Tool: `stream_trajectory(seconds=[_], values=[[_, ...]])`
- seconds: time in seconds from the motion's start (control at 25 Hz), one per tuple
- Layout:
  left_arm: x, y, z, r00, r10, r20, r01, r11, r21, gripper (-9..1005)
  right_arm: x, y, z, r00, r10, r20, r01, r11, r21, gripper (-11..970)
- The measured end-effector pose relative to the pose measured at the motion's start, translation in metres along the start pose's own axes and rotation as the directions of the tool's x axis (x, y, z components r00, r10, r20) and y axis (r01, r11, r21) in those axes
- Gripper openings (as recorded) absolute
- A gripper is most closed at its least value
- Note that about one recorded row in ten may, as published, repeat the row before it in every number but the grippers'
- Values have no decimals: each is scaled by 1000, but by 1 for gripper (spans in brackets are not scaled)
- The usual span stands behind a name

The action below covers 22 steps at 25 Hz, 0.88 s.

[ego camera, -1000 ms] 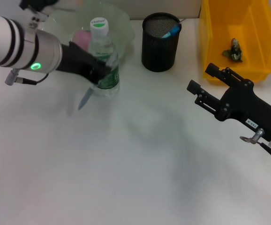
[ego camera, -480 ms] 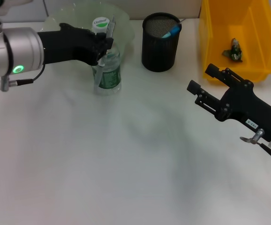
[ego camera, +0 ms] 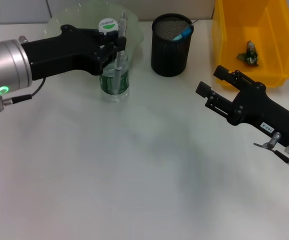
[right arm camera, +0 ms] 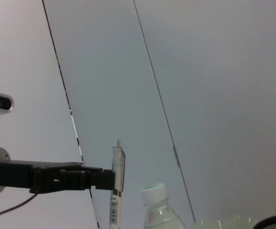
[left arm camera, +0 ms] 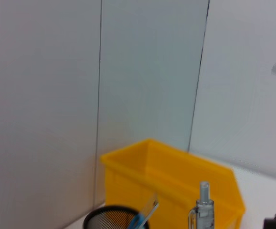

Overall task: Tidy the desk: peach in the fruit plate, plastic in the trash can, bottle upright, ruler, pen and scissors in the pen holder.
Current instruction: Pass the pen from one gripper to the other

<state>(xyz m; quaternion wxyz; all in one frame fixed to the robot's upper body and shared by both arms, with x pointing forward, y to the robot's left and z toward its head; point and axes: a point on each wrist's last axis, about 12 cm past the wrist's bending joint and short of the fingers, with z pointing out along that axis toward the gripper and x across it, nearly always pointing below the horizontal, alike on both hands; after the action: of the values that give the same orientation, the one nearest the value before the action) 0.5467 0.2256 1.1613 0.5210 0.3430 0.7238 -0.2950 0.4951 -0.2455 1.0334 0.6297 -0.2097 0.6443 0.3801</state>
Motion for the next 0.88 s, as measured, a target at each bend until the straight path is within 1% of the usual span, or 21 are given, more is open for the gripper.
stream_trajectory(seconds=[0.12,0.16,0.2,0.28,0.32,0.44,0.48,0.6,0.64,0.68,0.72,0.76,0.8,0.84,0.88], values=[[8,1,-4,997,-46,59,45,999,28,148,0,1,1,1000,2,-4,-2,1000,-12,710],[12,1,-7,994,-71,89,65,996,66,148,0,2,3,1000,3,-9,-3,1000,-23,710],[12,1,-7,994,-71,89,65,996,66,148,0,2,3,1000,3,-9,-3,1000,-23,710],[17,1,-9,989,-83,126,67,990,121,148,0,3,5,1000,2,-13,-2,999,-34,710],[21,1,-11,982,-96,164,72,986,149,148,0,3,6,1000,2,-14,-3,999,-41,710],[23,2,-13,976,-106,192,75,984,160,148,-1,4,9,1000,13,-18,-14,998,-59,710],[33,2,-18,955,-119,271,66,978,197,148,-2,5,10,1000,20,-19,-21,997,-69,710],[50,-5,-24,929,-92,358,-7,964,266,148,-3,6,12,1000,26,-14,-27,996,-90,711],[52,-5,-24,928,-89,361,-14,962,273,148,-5,9,13,999,39,-6,-40,992,-120,711],[54,-7,-24,928,-85,361,-22,959,282,148,-5,9,13,999,39,-6,-40,992,-120,711],[57,-8,-24,931,-81,355,-27,957,290,148,-6,11,13,999,48,-2,-48,989,-140,711],[62,-9,-22,939,-70,336,-34,955,294,148,-9,13,14,999,55,0,-54,983,-175,711],[62,-9,-22,939,-70,336,-34,955,294,148,-9,13,14,999,55,0,-54,983,-175,711],[66,-10,-22,947,-55,315,-43,954,296,148,-12,14,15,998,56,-4,-55,976,-209,711],[66,-10,-22,947,-55,315,-43,954,296,148,-14,15,15,998,57,-16,-59,969,-239,711]])
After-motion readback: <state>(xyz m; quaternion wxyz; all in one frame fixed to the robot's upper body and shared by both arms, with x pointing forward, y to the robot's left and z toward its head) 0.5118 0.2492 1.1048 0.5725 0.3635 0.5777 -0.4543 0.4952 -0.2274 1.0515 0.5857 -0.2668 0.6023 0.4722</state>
